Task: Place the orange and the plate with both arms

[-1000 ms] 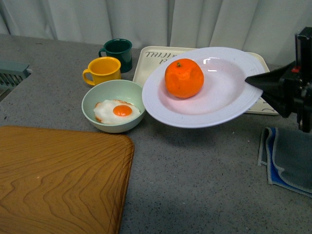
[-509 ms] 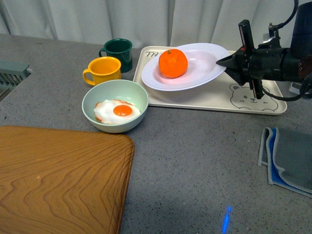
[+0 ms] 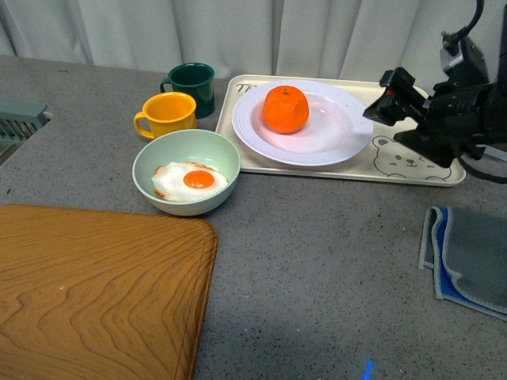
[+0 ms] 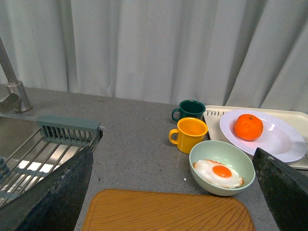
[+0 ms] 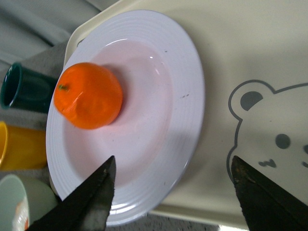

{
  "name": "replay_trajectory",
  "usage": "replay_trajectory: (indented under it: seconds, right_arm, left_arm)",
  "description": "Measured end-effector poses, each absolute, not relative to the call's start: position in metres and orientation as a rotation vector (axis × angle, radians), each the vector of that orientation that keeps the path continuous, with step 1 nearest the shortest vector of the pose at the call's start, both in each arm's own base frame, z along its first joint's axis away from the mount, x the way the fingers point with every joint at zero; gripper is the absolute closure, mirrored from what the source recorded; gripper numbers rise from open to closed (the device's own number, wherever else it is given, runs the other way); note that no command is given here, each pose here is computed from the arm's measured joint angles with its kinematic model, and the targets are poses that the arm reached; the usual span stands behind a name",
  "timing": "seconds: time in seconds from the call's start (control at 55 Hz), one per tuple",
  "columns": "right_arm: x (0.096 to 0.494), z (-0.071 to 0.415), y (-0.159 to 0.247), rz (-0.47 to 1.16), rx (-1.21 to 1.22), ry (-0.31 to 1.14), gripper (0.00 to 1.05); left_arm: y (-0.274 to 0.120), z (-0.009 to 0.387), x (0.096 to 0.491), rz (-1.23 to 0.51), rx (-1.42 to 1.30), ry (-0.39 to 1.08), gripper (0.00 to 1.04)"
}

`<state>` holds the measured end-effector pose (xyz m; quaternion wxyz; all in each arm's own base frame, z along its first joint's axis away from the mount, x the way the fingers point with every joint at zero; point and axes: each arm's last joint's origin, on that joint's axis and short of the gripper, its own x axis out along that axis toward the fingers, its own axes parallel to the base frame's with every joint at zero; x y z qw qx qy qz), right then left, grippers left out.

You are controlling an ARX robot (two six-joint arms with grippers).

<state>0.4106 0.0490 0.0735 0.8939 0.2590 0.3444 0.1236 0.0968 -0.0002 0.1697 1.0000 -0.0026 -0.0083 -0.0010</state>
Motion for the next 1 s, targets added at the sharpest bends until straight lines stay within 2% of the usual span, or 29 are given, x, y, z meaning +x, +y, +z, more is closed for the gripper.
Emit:
replay_trajectory:
  seconds: [0.055, 0.091, 0.127, 0.145, 0.2, 0.327, 0.618, 1.0]
  right_arm:
    - [0.392, 0.091, 0.050, 0.279, 0.404, 0.635, 0.19]
    - [0.383, 0.095, 0.051, 0.284, 0.359, 0.602, 0.14]
    - [0.375, 0.098, 0.053, 0.233, 0.276, 0.503, 0.17]
    - [0.364, 0.102, 0.051, 0.166, 0.188, 0.375, 0.22]
    - [0.333, 0.107, 0.046, 0.054, 0.087, 0.182, 0.35]
    - [0.295, 0.127, 0.033, 0.004, 0.035, 0.020, 0.55]
    - [0.239, 0.140, 0.017, 0.001, 0.005, 0.018, 1.03]
    - [0.191, 0.150, 0.000, -0.004, 0.003, 0.022, 1.04]
  left_arm:
    - [0.000, 0.170, 0.097, -0.002, -0.005, -0.017, 0.07]
    - [0.000, 0.170, 0.097, -0.002, -0.005, -0.017, 0.07]
    - [0.000, 0.170, 0.097, -0.002, -0.005, -0.017, 0.07]
    - [0.000, 0.170, 0.097, 0.000, -0.005, -0.016, 0.07]
    - [0.000, 0.170, 0.097, -0.002, -0.005, -0.017, 0.07]
    - [0.000, 0.170, 0.097, -0.001, -0.005, -0.015, 0.07]
    - [0.000, 0.170, 0.097, -0.001, -0.005, -0.015, 0.07]
    - [0.000, 0.170, 0.097, 0.000, -0.005, -0.015, 0.07]
